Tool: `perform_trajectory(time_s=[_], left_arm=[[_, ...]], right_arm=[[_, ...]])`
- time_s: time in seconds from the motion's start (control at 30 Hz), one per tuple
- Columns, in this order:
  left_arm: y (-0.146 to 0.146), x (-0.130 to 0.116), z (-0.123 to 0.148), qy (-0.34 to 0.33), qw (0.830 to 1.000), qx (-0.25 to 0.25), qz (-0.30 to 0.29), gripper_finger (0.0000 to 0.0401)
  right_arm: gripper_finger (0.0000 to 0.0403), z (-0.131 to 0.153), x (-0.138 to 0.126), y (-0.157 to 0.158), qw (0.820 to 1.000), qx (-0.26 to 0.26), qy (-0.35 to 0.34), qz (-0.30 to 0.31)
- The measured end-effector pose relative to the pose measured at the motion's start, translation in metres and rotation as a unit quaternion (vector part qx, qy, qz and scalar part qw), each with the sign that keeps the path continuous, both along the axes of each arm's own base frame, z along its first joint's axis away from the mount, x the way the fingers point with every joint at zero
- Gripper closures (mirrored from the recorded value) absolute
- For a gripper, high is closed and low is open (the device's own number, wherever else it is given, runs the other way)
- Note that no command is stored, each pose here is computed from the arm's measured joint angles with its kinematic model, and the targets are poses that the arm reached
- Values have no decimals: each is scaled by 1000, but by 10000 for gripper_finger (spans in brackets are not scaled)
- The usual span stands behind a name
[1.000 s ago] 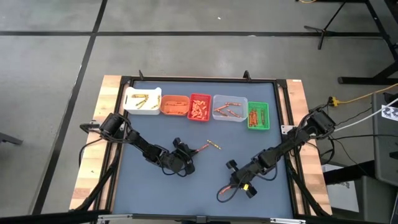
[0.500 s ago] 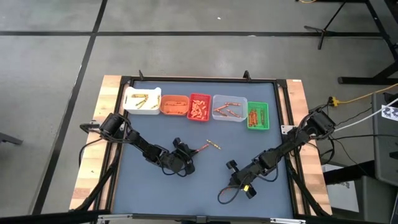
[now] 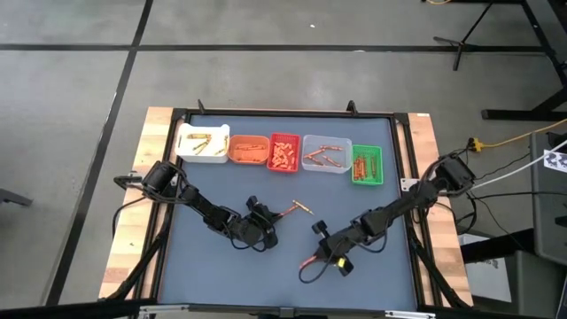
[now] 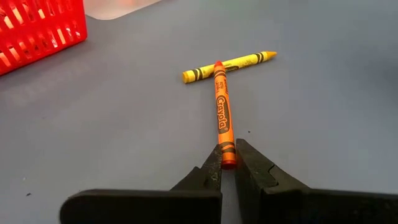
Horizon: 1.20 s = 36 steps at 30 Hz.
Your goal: Sort crayons
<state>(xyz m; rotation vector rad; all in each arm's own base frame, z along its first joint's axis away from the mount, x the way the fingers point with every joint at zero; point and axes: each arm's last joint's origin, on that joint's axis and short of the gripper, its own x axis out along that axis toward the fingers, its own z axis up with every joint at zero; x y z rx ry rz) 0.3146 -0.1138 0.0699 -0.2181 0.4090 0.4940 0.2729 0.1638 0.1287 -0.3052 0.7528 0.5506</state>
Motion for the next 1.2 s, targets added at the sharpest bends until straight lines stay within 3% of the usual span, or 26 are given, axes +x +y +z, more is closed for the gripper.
perform_trajectory(time_s=[0.3, 0.57, 0.87, 1.03, 1.2], left_arm=[[0, 0, 0, 0, 1000, 0, 0, 396], [0, 0, 0, 0, 1000, 0, 0, 396], [0, 0, 0, 0, 1000, 0, 0, 396], [0, 0, 0, 0, 1000, 0, 0, 396], [0, 0, 0, 0, 1000, 0, 0, 396]], right_arm=[[380, 21, 21, -12, 996, -77, 29, 36], [380, 55, 39, -34, 981, -170, 90, 14], [380, 86, 58, -85, 958, -252, 127, -47], [380, 93, 71, -122, 956, -265, 109, -65], [380, 98, 84, -162, 968, -225, 59, -95]])
